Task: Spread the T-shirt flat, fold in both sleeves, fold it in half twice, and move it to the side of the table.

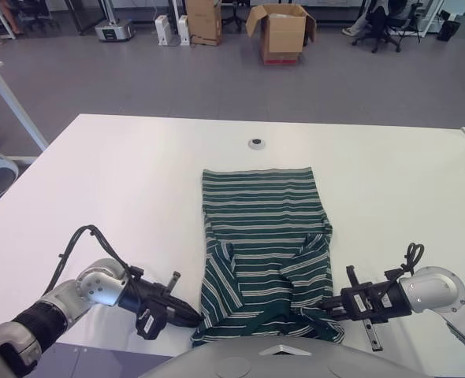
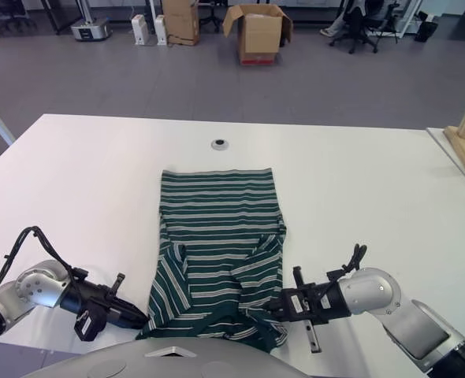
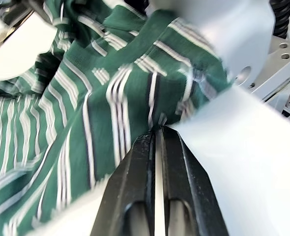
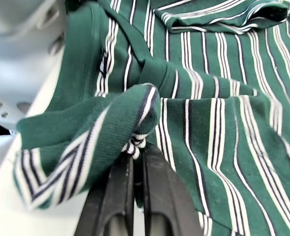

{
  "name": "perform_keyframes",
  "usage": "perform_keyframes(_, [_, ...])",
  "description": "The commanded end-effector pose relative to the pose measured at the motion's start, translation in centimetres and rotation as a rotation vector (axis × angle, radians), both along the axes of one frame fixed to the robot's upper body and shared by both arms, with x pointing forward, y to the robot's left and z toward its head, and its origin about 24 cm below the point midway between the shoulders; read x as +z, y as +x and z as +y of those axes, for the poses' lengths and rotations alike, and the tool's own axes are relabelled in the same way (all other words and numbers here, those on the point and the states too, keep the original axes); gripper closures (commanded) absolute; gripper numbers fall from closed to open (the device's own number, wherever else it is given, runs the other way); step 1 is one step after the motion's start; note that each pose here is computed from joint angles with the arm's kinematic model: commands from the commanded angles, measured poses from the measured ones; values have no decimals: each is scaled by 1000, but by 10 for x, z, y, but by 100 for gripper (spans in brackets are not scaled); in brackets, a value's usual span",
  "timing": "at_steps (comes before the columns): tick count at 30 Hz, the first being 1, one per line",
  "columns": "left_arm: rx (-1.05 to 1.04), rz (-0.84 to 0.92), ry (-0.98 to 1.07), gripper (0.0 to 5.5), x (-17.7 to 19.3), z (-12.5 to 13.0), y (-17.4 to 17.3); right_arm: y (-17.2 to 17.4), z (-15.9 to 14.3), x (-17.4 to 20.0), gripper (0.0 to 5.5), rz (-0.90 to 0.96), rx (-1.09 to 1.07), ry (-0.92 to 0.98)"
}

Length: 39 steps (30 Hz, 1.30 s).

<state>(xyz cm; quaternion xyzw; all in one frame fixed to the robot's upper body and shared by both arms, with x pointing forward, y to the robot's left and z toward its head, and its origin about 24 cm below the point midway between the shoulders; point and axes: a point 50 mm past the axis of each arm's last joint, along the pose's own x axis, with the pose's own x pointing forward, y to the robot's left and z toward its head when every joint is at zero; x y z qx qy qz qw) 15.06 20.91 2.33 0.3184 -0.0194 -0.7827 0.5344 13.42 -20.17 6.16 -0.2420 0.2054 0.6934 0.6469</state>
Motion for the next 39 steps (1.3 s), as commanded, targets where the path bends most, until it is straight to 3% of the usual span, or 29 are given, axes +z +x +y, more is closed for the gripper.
perform_keyframes(1, [75,19,110,529,3,15,10,5,1,12,548,31,-87,56])
perform_keyframes(6, [-25,-29,112,470,19,2,2,2,4,12,548,38,-103,64])
perform_keyframes(12, [-132,-441,-50,368,47,-20,-1,-2,3,11,548,57,-120,65])
perform_keyframes(14, [-162,-492,-43,363,42,-18,-7,-3,3,11,548,63,-125,68])
perform_keyframes(20, [-234,-462,51,363,13,24,-40,2,1,14,548,64,-132,66])
perform_keyframes(22, [-272,-478,94,363,6,27,-37,2,2,14,548,61,-135,67])
perform_keyframes(27, [-280,-499,31,363,-4,10,-33,0,5,13,548,61,-138,74])
perform_keyframes(32, [-220,-442,25,308,-19,1,-40,-4,12,21,548,46,-141,74])
perform_keyframes(36, [-335,-402,34,307,-26,-15,-47,-1,15,24,548,38,-146,80])
perform_keyframes(39, [-466,-343,127,329,-32,-10,-57,2,16,24,548,34,-144,80])
